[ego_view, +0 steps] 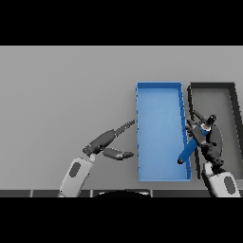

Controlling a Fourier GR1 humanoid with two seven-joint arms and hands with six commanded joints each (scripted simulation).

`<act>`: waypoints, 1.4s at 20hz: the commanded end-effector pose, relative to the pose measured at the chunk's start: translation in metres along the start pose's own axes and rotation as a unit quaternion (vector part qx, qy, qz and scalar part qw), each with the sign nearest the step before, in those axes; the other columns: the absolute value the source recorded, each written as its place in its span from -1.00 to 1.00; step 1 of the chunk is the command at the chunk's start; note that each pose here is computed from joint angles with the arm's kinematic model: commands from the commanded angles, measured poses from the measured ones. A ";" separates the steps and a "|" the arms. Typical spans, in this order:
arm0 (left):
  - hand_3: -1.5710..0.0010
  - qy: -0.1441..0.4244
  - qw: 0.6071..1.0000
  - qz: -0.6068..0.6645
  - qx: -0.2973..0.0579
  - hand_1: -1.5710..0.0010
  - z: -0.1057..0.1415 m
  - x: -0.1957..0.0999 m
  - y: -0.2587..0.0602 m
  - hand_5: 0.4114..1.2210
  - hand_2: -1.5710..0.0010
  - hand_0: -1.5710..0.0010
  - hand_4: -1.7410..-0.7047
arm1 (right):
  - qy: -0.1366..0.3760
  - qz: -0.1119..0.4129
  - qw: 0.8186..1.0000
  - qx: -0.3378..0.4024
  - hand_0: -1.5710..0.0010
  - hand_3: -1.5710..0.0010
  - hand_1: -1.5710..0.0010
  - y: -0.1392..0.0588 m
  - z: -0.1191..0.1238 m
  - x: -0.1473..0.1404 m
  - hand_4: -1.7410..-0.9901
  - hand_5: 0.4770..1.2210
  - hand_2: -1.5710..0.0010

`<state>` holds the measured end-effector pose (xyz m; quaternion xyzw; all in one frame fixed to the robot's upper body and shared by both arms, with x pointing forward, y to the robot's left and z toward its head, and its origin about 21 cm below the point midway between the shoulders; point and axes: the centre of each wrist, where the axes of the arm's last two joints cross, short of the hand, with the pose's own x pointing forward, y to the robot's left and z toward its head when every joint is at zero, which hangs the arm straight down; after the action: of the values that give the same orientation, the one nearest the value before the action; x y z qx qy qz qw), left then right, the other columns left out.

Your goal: Pick up the blue pipe and place it into the blue bin.

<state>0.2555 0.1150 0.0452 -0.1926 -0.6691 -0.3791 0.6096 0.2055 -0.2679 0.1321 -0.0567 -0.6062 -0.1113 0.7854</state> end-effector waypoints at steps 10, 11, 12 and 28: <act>1.00 0.005 1.000 -0.011 0.001 1.00 -0.003 0.003 0.001 -0.97 1.00 1.00 0.67 | 0.125 0.069 0.988 -0.064 0.05 0.49 0.13 0.009 -0.012 -0.039 -0.13 1.00 0.13; 1.00 0.007 1.000 -0.009 -0.001 1.00 -0.004 0.003 0.001 -0.96 1.00 1.00 0.67 | 0.129 0.092 0.986 -0.047 0.24 0.59 0.30 0.013 -0.013 -0.041 0.08 1.00 0.30; 1.00 0.002 1.000 -0.008 0.000 1.00 -0.002 0.003 0.003 -0.96 1.00 1.00 0.67 | 0.125 0.115 0.985 -0.026 0.39 0.67 0.44 0.018 -0.012 -0.043 0.24 0.90 0.44; 1.00 0.005 1.000 -0.010 0.008 1.00 -0.003 -0.001 -0.004 -0.95 1.00 1.00 0.65 | 0.212 0.255 0.943 0.030 0.98 0.99 0.98 0.017 -0.021 -0.056 0.91 -0.48 0.98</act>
<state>0.2546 0.1105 0.0435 -0.1791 -0.6712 -0.3809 0.6101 0.2166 -0.2500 0.0742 -0.1617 -0.3993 0.1025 0.8966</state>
